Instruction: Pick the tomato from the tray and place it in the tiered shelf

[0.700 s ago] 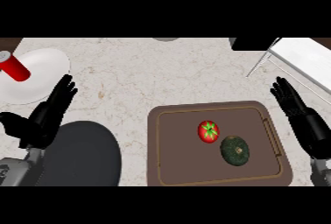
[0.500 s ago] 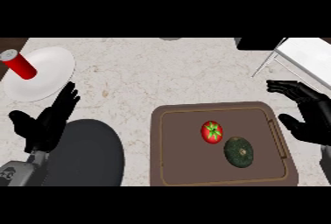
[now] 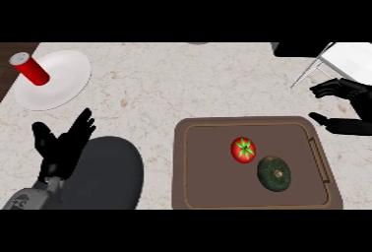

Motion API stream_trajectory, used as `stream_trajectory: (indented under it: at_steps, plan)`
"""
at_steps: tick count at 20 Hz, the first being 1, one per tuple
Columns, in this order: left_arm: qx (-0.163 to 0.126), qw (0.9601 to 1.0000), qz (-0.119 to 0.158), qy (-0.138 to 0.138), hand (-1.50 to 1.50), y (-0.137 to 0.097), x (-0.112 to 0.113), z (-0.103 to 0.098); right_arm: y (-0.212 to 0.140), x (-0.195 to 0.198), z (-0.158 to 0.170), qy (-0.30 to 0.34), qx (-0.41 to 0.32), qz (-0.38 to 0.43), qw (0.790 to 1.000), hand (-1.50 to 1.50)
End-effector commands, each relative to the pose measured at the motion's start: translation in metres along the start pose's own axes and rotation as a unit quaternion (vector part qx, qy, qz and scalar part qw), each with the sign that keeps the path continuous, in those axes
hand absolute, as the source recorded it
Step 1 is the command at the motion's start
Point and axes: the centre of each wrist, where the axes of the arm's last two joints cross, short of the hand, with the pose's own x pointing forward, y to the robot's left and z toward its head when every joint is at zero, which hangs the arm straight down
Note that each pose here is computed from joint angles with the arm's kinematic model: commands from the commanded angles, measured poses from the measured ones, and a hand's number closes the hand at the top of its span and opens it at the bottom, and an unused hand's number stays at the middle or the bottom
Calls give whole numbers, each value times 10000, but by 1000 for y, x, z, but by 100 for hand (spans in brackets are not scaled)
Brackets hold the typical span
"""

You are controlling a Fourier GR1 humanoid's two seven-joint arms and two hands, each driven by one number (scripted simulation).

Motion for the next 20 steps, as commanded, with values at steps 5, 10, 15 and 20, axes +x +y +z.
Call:
stream_trajectory:
  at_steps: [5,10,15,20]
  plan:
    - [-6,9985,64,535,0,-9,-15,9,-42,23,-10,-450,1653,42,9852,-150]
    - [120,9986,118,508,0,6,-3,10,-26,62,-20,-345,2425,392,9687,-150]
    - [171,9982,146,553,0,15,-20,3,5,112,-36,-70,2637,1133,9579,-150]
    - [213,9978,228,585,0,0,-17,7,31,132,-25,463,2228,1485,9624,-150]
